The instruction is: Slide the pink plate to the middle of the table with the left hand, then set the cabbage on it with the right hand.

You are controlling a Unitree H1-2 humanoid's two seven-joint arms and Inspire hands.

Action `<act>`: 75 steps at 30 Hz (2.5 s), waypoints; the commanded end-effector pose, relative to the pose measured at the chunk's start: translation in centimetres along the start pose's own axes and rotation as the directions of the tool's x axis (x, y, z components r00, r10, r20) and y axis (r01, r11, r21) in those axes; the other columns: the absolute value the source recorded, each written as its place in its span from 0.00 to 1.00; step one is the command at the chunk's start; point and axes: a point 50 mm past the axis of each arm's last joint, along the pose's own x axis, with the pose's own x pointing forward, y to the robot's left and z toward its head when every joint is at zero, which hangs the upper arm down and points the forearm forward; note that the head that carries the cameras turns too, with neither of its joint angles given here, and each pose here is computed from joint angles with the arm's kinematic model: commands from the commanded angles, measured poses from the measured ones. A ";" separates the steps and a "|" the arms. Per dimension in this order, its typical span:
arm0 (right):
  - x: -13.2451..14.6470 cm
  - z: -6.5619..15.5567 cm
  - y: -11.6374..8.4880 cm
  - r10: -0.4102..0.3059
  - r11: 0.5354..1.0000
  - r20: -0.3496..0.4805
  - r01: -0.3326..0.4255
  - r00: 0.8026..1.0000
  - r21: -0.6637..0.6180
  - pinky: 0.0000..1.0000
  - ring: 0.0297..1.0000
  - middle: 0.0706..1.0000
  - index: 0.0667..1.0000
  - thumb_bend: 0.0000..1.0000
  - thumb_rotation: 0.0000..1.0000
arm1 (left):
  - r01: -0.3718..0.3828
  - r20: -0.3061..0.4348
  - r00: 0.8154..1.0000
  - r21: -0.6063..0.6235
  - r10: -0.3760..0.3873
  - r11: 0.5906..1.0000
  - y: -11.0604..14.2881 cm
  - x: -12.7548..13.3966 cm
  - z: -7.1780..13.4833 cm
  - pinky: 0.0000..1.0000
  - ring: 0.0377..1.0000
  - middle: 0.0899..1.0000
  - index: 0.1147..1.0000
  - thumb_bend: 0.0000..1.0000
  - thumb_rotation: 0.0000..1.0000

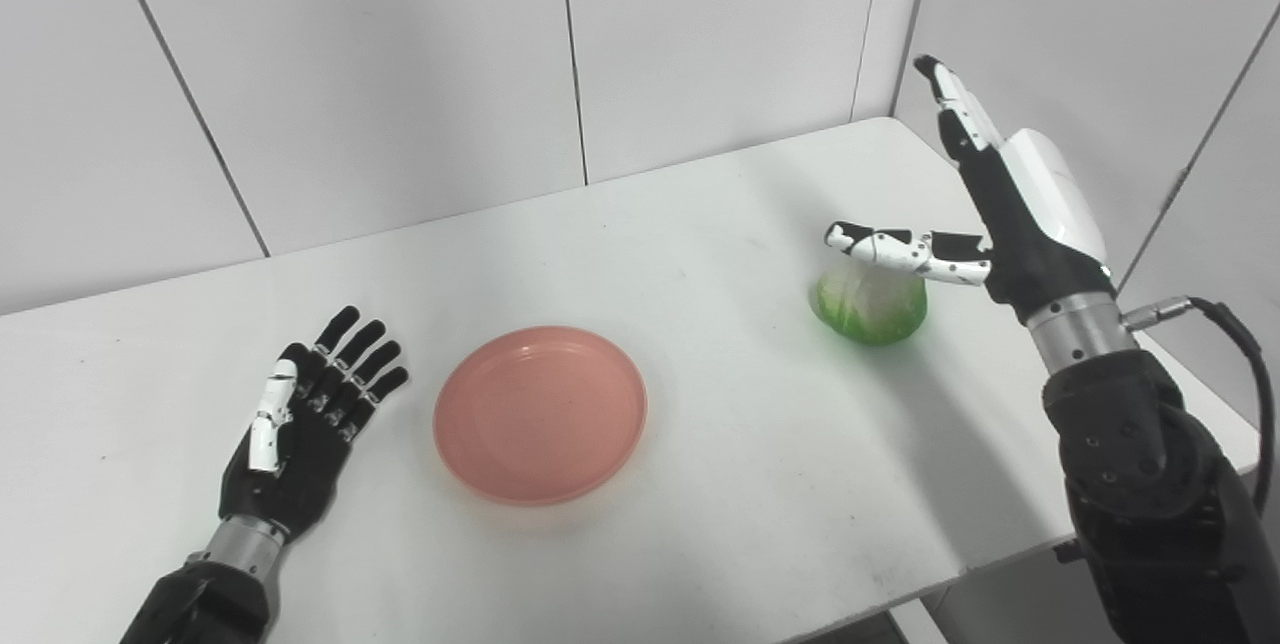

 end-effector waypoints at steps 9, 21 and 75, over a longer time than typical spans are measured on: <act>0.8 -3.5 -1.2 -0.031 0.999 -0.094 0.030 0.995 -0.014 0.91 1.00 1.00 1.00 1.00 0.61 | -0.092 -0.130 0.988 -0.070 0.083 0.993 2.9 -3.9 -4.6 0.85 0.86 0.86 0.85 0.47 0.82; 2.4 -7.5 2.0 0.077 0.997 -0.165 -0.073 0.983 0.028 0.89 1.00 1.00 1.00 1.00 0.63 | -0.090 -0.128 0.988 -0.061 0.081 0.994 3.0 -4.3 -4.4 0.86 0.86 0.87 0.86 0.46 0.85; 8.3 -11.2 5.9 0.283 0.945 -0.328 -0.320 0.901 -0.064 0.63 0.84 0.96 1.00 1.00 0.53 | -0.080 -0.130 0.989 -0.059 0.072 0.995 1.8 -5.4 -3.2 0.87 0.88 0.90 0.89 0.44 0.86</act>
